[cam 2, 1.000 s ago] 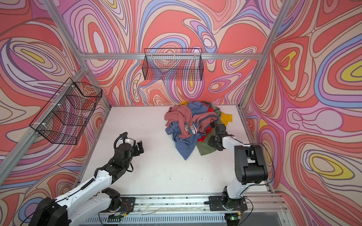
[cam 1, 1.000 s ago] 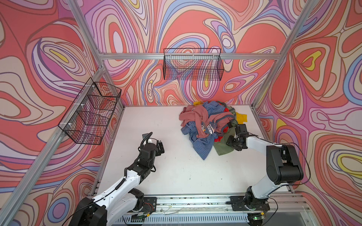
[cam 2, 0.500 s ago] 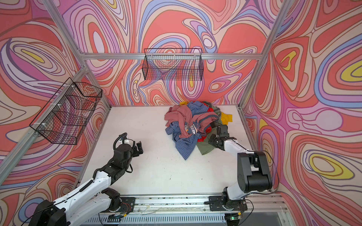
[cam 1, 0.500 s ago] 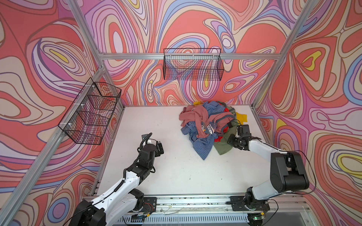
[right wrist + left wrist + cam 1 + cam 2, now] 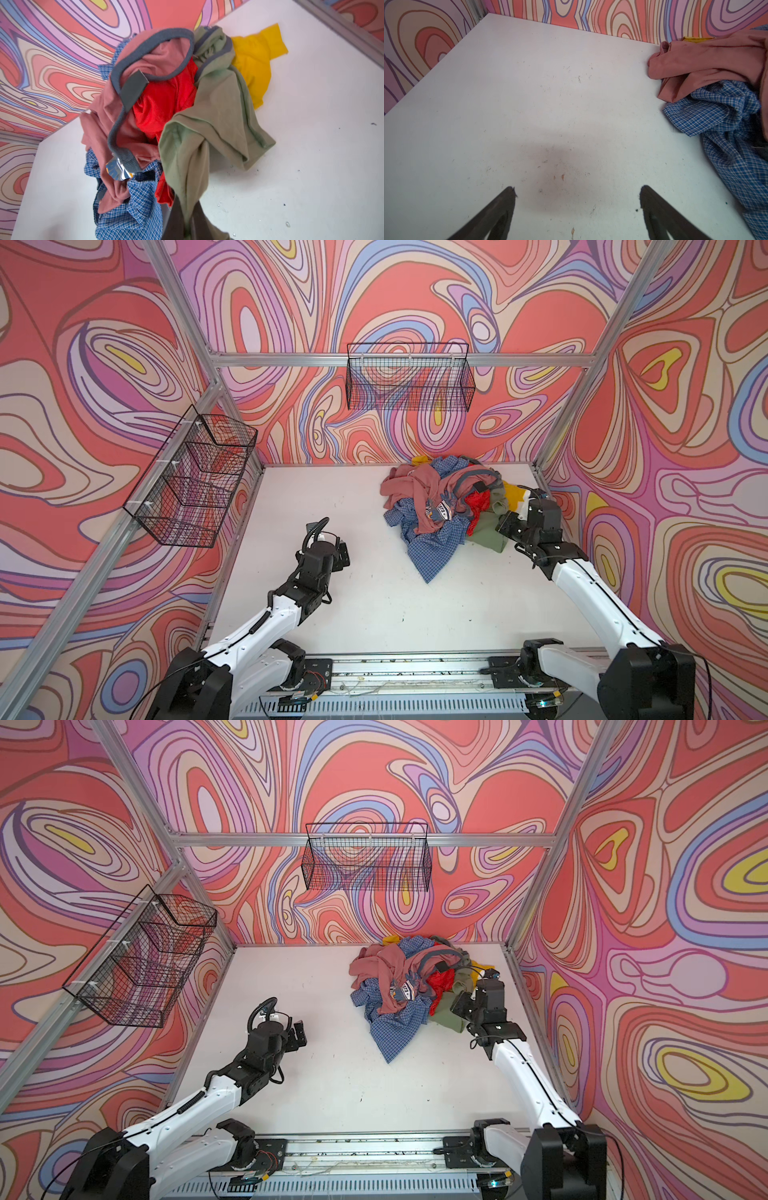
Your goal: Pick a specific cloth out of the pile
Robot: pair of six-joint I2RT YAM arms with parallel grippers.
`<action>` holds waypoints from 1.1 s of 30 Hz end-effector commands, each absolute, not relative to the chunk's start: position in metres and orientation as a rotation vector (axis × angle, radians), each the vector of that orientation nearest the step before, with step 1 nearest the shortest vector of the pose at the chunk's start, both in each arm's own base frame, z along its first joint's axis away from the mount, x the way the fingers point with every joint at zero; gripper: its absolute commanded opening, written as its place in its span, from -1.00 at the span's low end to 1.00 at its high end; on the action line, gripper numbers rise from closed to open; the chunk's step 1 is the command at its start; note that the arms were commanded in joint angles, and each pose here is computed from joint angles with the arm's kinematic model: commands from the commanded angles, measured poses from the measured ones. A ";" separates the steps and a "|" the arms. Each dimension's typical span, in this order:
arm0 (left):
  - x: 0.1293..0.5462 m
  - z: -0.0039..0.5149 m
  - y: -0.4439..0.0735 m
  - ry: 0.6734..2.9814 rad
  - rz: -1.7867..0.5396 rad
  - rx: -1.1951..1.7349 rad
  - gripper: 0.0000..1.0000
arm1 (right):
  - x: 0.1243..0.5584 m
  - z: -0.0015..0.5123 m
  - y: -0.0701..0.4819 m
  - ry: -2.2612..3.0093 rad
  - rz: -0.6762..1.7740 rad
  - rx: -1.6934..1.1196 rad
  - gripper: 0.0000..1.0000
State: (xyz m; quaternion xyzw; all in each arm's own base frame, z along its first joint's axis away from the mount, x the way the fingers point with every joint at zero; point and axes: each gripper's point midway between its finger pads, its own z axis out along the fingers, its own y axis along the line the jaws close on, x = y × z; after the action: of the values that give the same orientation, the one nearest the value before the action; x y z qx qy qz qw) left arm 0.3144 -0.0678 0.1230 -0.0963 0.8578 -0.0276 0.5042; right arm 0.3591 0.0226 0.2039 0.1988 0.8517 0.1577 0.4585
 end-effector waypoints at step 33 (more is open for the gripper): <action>0.336 0.213 -0.316 1.832 -0.638 0.612 0.92 | 0.365 0.322 0.106 1.850 0.764 -0.049 -1.00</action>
State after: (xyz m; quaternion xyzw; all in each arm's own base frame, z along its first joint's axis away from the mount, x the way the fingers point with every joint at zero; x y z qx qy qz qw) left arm 0.3408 -0.2781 0.1787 0.1951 0.8149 -0.1981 0.5086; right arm 0.3664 0.0905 0.2942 0.0215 0.8131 0.2862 0.5065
